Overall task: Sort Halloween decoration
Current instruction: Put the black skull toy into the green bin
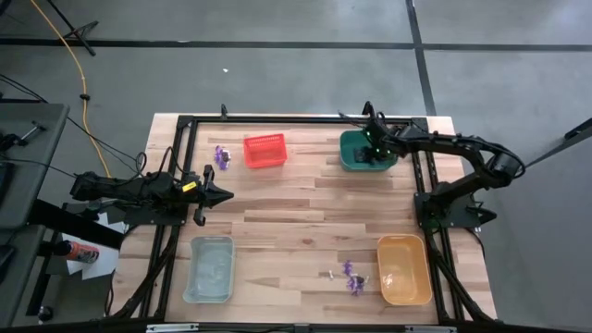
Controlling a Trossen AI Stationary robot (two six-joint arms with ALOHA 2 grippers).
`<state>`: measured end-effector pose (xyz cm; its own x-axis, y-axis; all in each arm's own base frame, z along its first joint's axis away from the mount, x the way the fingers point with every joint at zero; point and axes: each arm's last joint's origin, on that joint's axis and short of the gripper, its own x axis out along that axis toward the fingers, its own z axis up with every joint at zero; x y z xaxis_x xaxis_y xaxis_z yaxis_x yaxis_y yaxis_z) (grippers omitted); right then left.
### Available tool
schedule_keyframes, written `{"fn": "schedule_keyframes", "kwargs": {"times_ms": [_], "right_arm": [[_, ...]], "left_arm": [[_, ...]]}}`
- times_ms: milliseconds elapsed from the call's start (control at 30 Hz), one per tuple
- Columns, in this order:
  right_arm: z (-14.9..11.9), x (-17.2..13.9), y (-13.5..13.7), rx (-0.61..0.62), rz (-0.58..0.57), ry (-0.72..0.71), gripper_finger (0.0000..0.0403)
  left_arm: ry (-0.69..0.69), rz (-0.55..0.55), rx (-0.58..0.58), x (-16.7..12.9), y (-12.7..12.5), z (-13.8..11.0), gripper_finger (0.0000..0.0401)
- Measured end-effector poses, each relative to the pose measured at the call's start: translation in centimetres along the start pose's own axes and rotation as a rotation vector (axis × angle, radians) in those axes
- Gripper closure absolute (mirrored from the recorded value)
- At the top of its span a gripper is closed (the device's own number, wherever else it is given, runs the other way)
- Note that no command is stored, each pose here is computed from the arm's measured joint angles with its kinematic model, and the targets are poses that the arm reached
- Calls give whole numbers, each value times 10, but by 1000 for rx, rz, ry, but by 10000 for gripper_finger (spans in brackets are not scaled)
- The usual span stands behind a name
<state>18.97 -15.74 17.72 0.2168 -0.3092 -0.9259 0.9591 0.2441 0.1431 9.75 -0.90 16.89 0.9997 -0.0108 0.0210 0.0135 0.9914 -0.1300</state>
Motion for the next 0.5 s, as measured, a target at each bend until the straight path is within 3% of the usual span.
{"fn": "schedule_keyframes", "kwargs": {"times_ms": [300,500], "right_arm": [[65,-83,40,-300,164,-236,216],[57,-130,52,-453,375,-511,227]], "left_arm": [[0,0,0,0,0,0,401],[0,0,0,0,0,0,401]]}}
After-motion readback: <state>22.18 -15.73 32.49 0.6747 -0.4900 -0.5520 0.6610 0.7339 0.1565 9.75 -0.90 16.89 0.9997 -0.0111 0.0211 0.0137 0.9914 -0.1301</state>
